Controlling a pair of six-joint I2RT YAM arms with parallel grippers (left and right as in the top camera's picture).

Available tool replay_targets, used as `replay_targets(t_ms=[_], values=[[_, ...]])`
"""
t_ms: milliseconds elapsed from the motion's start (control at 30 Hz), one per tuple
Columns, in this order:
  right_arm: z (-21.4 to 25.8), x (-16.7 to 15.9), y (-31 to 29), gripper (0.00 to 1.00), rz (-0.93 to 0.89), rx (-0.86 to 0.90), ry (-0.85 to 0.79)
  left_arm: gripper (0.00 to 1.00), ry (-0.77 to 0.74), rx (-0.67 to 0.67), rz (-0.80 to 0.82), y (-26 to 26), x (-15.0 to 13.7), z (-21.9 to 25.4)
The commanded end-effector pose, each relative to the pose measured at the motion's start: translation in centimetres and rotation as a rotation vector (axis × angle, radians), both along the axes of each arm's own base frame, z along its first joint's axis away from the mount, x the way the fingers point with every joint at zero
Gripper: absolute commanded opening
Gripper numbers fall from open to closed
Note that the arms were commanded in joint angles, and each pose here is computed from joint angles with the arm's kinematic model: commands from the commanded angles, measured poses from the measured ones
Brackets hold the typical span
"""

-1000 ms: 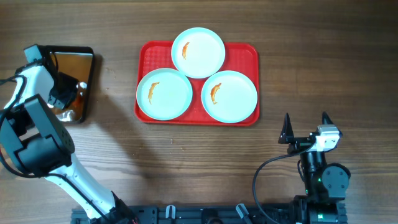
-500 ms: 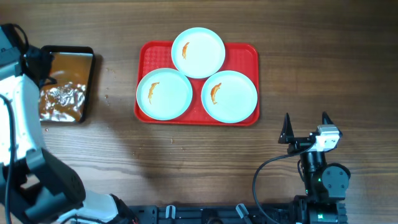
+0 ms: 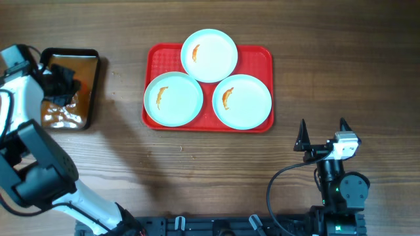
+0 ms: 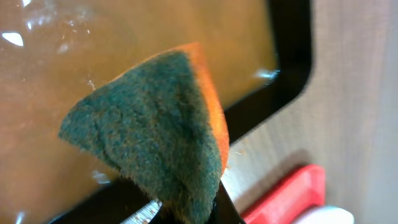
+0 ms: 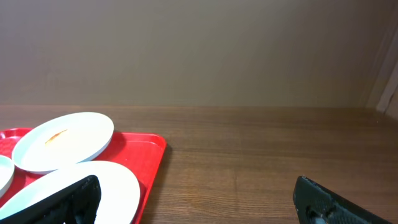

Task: Clean dirty plates on tray and stack at the side

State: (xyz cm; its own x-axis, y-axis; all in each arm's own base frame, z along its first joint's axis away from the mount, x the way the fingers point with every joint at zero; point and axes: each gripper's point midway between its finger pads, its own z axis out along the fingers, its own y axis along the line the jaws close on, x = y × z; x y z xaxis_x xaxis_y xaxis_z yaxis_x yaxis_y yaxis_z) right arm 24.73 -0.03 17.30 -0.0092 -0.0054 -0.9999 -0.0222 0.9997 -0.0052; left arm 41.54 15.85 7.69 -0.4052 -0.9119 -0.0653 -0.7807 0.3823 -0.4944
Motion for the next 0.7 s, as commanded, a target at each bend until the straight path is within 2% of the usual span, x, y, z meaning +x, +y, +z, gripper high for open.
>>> replay_targets(t_ms=[0, 200, 300, 667], values=[[0.1, 0.0, -0.2, 1.0, -0.011, -0.014, -0.006, 0.04, -0.188, -0.118, -0.021, 0.0, 0.6, 5.4], [0.1, 0.0, -0.2, 1.0, -0.011, -0.014, -0.006, 0.04, -0.255, -0.238, 0.036, 1.4, -0.2, 7.0], [0.1, 0.0, -0.2, 1.0, -0.011, -0.013, -0.006, 0.04, -0.284, -0.392, 0.108, 1.4, -0.5, 8.3], [0.1, 0.0, -0.2, 1.0, -0.011, -0.014, -0.006, 0.04, -0.374, -0.513, 0.11, 2.6, -1.6, 10.3]])
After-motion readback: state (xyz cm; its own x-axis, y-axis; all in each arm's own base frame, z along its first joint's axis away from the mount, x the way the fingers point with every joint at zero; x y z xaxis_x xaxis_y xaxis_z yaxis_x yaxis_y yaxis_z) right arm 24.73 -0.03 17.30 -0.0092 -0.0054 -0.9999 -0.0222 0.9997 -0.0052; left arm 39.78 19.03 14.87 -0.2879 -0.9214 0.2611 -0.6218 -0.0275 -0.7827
